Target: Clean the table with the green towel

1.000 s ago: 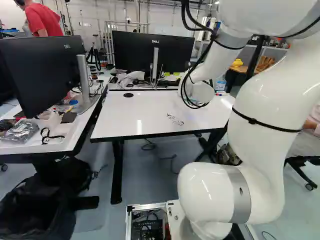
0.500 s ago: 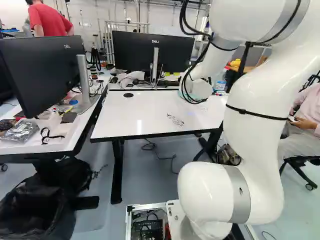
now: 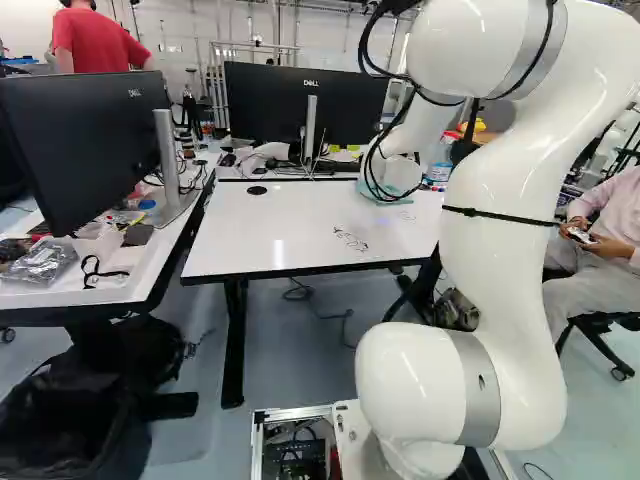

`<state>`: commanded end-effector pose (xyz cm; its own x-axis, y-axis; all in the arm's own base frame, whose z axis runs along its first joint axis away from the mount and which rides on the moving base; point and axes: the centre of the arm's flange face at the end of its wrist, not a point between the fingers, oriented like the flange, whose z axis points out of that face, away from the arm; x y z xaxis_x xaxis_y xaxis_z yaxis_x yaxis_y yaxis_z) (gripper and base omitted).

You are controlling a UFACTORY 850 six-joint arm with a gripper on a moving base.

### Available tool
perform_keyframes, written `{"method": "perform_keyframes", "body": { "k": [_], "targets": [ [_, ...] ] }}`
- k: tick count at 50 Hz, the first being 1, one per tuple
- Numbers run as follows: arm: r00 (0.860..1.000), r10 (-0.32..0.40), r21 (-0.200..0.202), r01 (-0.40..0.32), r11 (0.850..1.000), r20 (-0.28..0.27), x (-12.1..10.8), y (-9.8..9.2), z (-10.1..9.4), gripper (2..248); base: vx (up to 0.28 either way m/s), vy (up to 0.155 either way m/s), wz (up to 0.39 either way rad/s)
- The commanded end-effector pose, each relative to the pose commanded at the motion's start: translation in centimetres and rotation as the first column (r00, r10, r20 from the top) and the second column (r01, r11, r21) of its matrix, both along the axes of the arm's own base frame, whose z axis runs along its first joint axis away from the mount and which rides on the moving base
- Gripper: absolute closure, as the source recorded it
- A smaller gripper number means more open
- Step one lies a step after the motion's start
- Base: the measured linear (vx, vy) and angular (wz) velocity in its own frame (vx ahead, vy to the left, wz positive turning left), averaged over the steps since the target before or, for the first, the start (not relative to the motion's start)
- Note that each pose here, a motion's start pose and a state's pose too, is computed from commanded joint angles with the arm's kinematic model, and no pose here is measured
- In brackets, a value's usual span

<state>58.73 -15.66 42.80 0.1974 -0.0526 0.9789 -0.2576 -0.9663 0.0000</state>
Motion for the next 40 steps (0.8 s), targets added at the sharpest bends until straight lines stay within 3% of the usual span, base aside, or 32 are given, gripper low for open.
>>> {"method": "perform_keyframes", "body": {
  "k": [40],
  "targets": [
    [0.988,-0.035,0.050,0.043,0.998,-0.149,7.3,-3.9,-3.2,3,0.000,0.000,0.000]
  ]
}}
